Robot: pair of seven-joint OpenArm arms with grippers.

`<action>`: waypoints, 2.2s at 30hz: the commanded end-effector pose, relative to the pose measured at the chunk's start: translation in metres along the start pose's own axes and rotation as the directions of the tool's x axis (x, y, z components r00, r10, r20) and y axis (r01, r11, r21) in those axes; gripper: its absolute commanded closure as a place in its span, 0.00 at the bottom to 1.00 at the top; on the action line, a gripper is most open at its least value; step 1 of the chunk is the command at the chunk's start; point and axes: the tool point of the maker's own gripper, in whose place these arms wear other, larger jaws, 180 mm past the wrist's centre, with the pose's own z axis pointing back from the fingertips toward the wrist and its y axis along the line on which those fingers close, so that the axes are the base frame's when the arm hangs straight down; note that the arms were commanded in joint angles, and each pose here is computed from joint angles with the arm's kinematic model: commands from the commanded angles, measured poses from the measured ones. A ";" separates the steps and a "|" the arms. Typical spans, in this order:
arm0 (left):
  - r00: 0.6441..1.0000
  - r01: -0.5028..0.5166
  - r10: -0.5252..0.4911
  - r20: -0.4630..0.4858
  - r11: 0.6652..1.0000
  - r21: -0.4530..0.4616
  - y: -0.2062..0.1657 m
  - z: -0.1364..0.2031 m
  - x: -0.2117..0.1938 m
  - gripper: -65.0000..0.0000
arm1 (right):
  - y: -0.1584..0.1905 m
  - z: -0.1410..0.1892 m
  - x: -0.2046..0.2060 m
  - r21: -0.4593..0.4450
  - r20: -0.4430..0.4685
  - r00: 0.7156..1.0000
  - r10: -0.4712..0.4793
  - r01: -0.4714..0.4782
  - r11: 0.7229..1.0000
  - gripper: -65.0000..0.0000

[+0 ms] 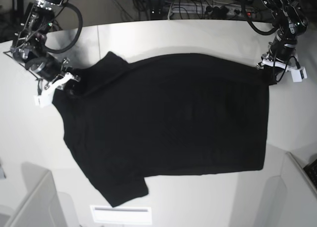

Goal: Fold the T-shirt properly
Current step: 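Lift the gripped edge and pull the shirt toward the arm bases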

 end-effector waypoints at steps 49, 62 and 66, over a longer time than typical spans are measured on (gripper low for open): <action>0.992 -0.096 0.095 0.078 0.995 0.011 -0.009 -0.034 0.046 1.00 | 0.045 -0.071 0.100 0.115 0.042 0.999 -0.013 0.008 0.993 1.00; 0.989 -0.136 0.136 0.053 0.991 -0.004 -0.015 -0.057 0.047 1.00 | 0.029 -0.074 0.128 0.027 0.106 0.994 0.030 -0.033 0.999 1.00; 0.988 -0.140 0.140 0.059 0.990 -0.010 -0.016 -0.059 0.051 1.00 | 0.024 -0.079 0.129 0.025 0.124 0.992 0.008 -0.011 1.000 1.00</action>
